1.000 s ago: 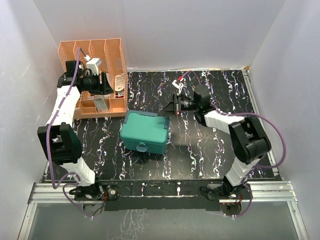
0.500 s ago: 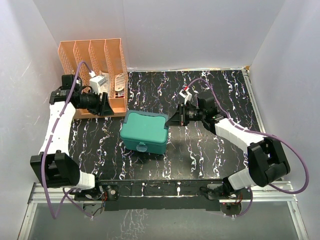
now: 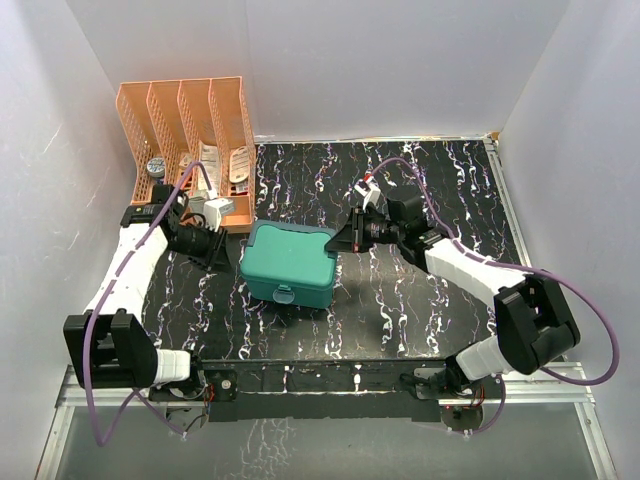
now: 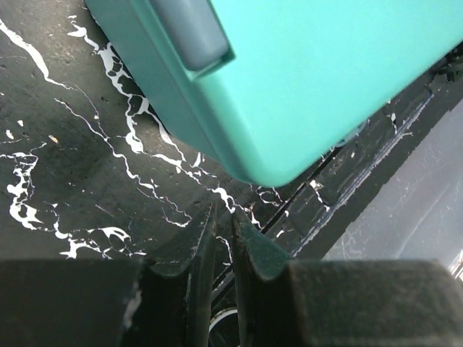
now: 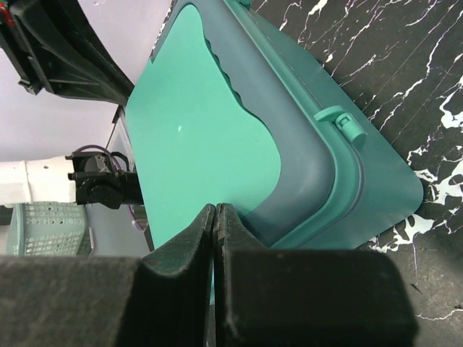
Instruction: Organize the medicine kit
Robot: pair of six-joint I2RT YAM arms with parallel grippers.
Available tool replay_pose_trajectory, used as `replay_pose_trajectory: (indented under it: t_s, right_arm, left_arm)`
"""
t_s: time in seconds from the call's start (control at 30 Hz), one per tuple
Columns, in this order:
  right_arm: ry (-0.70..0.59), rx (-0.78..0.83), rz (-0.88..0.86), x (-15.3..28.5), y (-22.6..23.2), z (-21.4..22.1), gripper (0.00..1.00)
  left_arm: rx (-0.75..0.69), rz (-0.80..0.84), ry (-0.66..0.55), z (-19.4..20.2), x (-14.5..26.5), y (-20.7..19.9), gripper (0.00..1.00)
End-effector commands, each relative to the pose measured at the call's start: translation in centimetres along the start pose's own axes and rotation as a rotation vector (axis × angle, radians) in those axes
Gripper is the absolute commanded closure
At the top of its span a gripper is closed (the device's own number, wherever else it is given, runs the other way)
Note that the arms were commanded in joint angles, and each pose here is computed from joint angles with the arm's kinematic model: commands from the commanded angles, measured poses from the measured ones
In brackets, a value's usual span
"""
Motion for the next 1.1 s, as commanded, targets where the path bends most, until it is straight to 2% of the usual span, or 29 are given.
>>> replay_pose_trajectory:
  t_s: [0.0, 0.13, 0.27, 0.43, 0.7, 0.83, 1.07]
  right_arm:
    - [0.043, -0.031, 0.111, -0.8, -2.1, 1.5, 1.0]
    - [0.066, -0.021, 0.127, -1.7, -2.9, 1.0, 1.0]
    - [0.081, -0.011, 0.124, -2.7, -3.6, 0.3, 1.0]
    - [0.086, -0.005, 0.119, -3.1, -3.8, 0.1, 1.0]
    - [0.093, -0.015, 0.131, -3.0, -4.1, 1.1, 1.0]
    - [0.06, 0.003, 0.205, -1.5, -3.2, 0.1, 1.0]
    - [-0.074, -0.008, 0.368, 3.4, 0.9, 0.0, 1.0]
  left_arm:
    - [0.017, 0.005, -0.022, -0.5, -1.7, 0.8, 0.87]
    - [0.062, 0.041, 0.01, -0.5, -4.3, 1.1, 0.91]
    - [0.074, 0.09, 0.045, -0.4, -6.7, -0.6, 0.99]
    - [0.033, 0.094, 0.016, 0.4, -6.4, -2.8, 1.0]
    - [0.009, 0.029, -0.045, -0.8, -5.8, -2.7, 1.0]
    - [0.027, 0.042, -0.058, -2.3, -6.6, -2.3, 1.0]
    - [0.051, 0.049, -0.089, -3.0, -7.2, -2.1, 1.0]
Point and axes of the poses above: each gripper's point midway between its finger pads, its own x axis back along the fingers, its own y axis along the line the jaws close on, z = x × y, the point moved 7 cm from there along x, back along the fingers, and after that the axes turned 11 degrees about x, right-handed, at the moved point
